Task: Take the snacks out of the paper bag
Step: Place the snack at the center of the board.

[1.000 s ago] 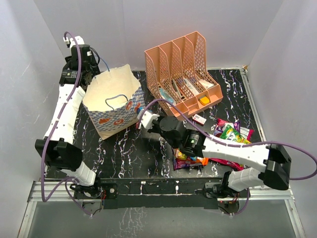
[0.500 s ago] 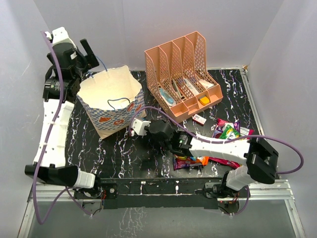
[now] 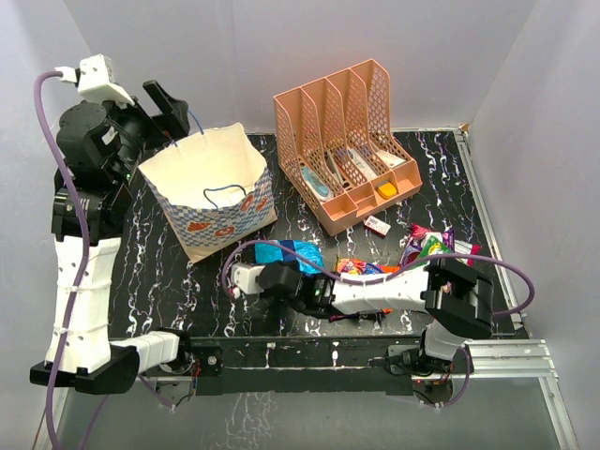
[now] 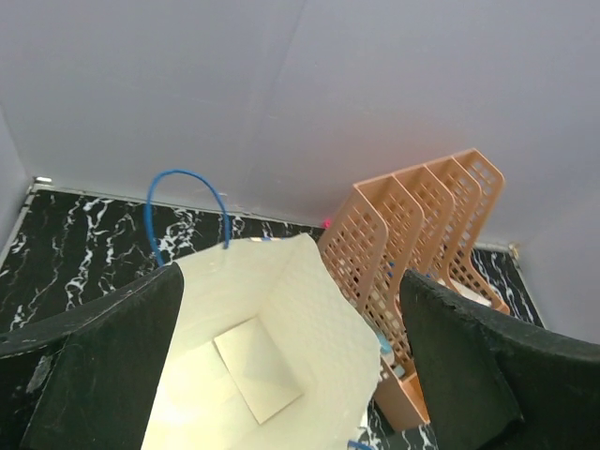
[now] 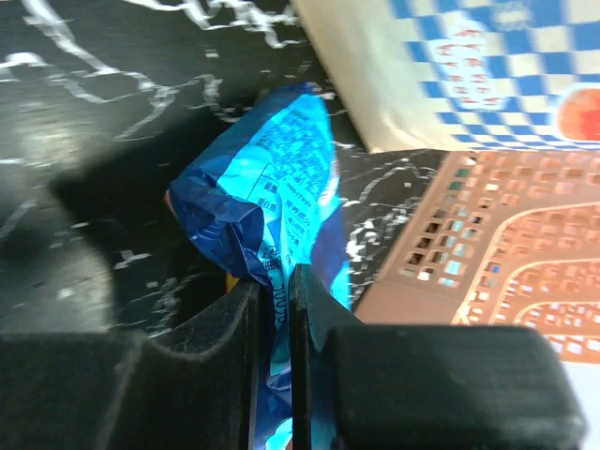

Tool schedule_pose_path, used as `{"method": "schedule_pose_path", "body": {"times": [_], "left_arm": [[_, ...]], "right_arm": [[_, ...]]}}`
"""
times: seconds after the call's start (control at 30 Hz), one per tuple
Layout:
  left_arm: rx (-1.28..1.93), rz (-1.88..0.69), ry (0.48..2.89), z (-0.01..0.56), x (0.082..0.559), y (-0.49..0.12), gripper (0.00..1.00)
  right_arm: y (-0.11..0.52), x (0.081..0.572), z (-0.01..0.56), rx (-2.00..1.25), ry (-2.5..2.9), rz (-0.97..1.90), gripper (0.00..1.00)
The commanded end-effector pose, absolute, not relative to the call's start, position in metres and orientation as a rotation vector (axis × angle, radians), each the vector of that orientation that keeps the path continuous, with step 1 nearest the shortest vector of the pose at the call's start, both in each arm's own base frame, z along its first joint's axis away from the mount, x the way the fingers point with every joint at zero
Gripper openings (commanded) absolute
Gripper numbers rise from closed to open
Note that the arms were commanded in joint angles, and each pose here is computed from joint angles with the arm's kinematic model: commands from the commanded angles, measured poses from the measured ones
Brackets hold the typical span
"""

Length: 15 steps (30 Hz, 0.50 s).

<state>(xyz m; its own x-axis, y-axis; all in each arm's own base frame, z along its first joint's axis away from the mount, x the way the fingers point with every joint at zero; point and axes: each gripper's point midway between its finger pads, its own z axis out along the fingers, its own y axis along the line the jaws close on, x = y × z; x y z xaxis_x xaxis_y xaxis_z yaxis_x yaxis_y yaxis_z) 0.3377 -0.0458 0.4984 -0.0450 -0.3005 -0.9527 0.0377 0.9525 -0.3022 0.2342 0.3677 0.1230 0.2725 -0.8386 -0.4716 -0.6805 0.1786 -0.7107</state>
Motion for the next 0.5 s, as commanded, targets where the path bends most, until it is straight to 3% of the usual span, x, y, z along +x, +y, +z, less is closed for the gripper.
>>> {"method": "schedule_pose_path", "body": {"times": [0.0, 0.1, 0.13, 0.27, 0.43, 0.47], "left_arm": [[-0.105, -0.299, 1.582, 0.504, 0.321, -0.059, 0.98], [-0.077, -0.313, 1.57, 0.508, 0.317, -0.064, 0.98], [-0.054, -0.328, 1.564, 0.511, 0.315, -0.069, 0.98], [0.143, -0.349, 1.514, 0.52, 0.3, -0.108, 0.98], [0.138, -0.22, 1.464, 0.527, 0.285, -0.093, 0.98], [0.123, -0.198, 1.46, 0.526, 0.284, -0.088, 0.98]], "right_arm": [[0.387, 0.206, 0.109, -1.461, 1.539, -0.038, 0.08], [0.398, 0.193, 0.089, -1.446, 1.629, 0.065, 0.08], [0.401, 0.19, 0.083, -1.418, 1.674, 0.104, 0.16], [0.408, 0.18, 0.078, -1.355, 1.775, 0.202, 0.61], [0.408, 0.173, 0.157, -1.136, 1.81, 0.381, 0.97], [0.405, 0.173, 0.179, -1.073, 1.81, 0.41, 0.98]]}}
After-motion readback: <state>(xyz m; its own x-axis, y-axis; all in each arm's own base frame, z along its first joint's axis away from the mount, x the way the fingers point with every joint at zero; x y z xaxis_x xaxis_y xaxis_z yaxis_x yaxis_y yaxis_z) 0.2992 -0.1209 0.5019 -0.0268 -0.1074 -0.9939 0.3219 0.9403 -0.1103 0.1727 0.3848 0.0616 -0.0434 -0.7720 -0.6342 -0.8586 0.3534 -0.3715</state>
